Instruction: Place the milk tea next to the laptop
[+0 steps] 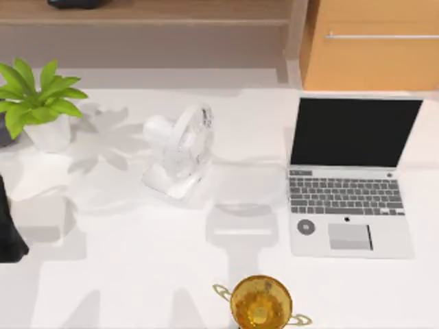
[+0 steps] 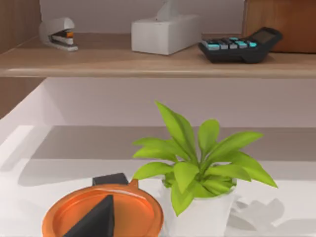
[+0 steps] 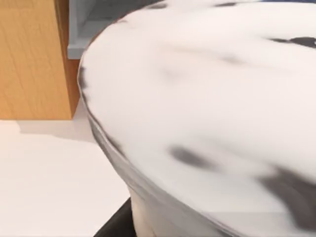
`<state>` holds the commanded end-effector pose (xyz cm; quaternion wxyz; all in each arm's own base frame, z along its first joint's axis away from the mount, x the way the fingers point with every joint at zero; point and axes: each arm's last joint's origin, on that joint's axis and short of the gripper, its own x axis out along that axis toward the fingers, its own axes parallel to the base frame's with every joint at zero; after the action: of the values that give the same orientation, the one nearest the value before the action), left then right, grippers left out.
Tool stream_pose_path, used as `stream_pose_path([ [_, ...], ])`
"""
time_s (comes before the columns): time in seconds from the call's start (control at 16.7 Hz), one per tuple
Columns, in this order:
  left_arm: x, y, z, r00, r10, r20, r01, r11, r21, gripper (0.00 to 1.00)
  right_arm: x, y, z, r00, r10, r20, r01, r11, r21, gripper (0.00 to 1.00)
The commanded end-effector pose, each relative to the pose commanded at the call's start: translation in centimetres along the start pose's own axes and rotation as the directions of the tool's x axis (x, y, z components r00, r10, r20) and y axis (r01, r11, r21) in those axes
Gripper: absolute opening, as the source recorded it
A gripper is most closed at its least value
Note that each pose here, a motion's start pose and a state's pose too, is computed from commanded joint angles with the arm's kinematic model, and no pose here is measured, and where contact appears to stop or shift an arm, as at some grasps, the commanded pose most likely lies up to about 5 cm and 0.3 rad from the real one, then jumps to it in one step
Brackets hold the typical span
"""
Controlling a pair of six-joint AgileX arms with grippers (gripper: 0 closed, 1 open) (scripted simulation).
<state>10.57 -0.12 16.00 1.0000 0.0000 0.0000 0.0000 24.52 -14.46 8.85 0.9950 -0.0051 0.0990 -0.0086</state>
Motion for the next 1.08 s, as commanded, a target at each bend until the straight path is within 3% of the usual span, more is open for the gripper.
stream_pose_path([
  [0.9,0.0,0.0,0.0,1.0,0.0,0.0,0.0,1.0,0.0,1.0,-0.3,0.0,0.8,1.0,0.0,-0.004,0.0,1.0,0.006,0.0],
  [1.08,0.0,0.0,0.0,1.0,0.0,0.0,0.0,1.0,0.0,1.0,0.2,0.0,2.8,0.997,-0.007,0.074,0.01,0.999,-0.043,0.0],
])
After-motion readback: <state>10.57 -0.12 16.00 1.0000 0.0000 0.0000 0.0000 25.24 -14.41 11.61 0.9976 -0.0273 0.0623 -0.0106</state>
